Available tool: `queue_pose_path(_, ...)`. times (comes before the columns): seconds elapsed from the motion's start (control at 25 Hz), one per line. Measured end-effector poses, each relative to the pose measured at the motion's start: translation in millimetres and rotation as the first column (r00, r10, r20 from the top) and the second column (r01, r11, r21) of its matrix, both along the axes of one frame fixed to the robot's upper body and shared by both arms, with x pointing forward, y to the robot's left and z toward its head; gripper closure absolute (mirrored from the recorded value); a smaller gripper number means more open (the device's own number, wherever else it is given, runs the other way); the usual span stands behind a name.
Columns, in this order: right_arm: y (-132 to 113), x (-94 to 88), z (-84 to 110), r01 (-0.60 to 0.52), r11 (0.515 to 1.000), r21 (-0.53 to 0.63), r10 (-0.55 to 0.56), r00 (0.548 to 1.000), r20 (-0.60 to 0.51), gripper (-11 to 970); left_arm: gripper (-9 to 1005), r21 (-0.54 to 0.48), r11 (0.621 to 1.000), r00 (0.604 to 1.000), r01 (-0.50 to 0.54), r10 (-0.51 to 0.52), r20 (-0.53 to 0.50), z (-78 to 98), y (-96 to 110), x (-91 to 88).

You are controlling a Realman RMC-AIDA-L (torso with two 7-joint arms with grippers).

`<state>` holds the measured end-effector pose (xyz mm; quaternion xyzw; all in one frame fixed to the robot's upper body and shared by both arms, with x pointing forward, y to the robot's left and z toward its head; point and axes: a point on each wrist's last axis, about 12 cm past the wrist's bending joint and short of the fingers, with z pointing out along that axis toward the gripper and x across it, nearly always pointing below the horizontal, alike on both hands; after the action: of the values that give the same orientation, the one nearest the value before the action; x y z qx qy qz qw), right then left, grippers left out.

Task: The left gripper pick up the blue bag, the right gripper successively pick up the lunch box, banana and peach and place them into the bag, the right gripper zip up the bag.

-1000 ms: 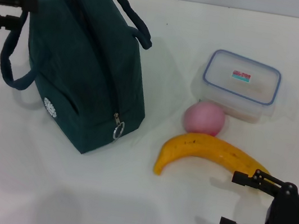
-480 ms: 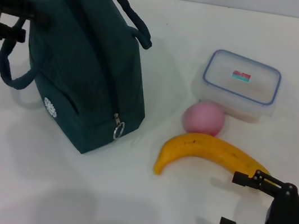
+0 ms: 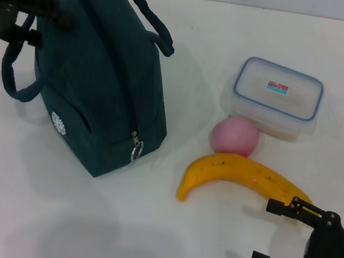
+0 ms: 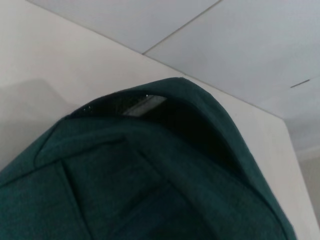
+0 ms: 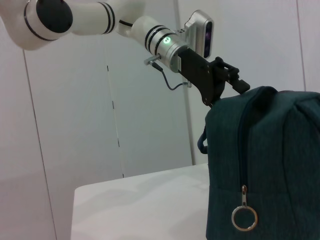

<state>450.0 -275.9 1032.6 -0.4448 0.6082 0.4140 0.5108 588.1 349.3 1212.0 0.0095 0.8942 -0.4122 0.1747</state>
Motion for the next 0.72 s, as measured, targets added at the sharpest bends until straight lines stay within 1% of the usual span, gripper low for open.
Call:
queue_pose_path(0.2, -0.1, 0.1, -0.6, 0.003, 1.000, -0.003, -0.003, 1.000, -0.001, 118, 183, 0.025, 1.000, 1.000, -0.008, 0.008, 0.003, -4.3, -5.0, 3.8)
queue_pose_path(0.36, -0.3, -0.1, -0.9, 0.005, 1.000, -0.004, -0.005, 1.000, -0.002, 117, 212, 0.056, 0.998, 1.000, 0.028, -0.029, 0.004, -6.1, -11.1, 5.4)
queue_pose_path(0.48, -0.4, -0.1, -0.9, 0.007, 1.000, -0.005, -0.007, 1.000, -0.001, 117, 234, 0.057, 0.998, 1.000, 0.029, -0.030, 0.003, -5.9, -12.2, 6.5)
queue_pose_path(0.64, -0.5, 0.2, -0.9, 0.009, 1.000, -0.004, -0.009, 1.000, -0.001, 117, 379, 0.044, 0.998, 0.998, 0.040, -0.042, 0.036, -4.9, -12.4, 6.8)
queue_pose_path(0.72, -0.6, 0.3, -0.8, 0.010, 1.000, -0.003, -0.010, 1.000, 0.001, 118, 451, 0.054, 0.997, 0.997, 0.060, -0.062, 0.047, -4.4, -13.3, 7.9)
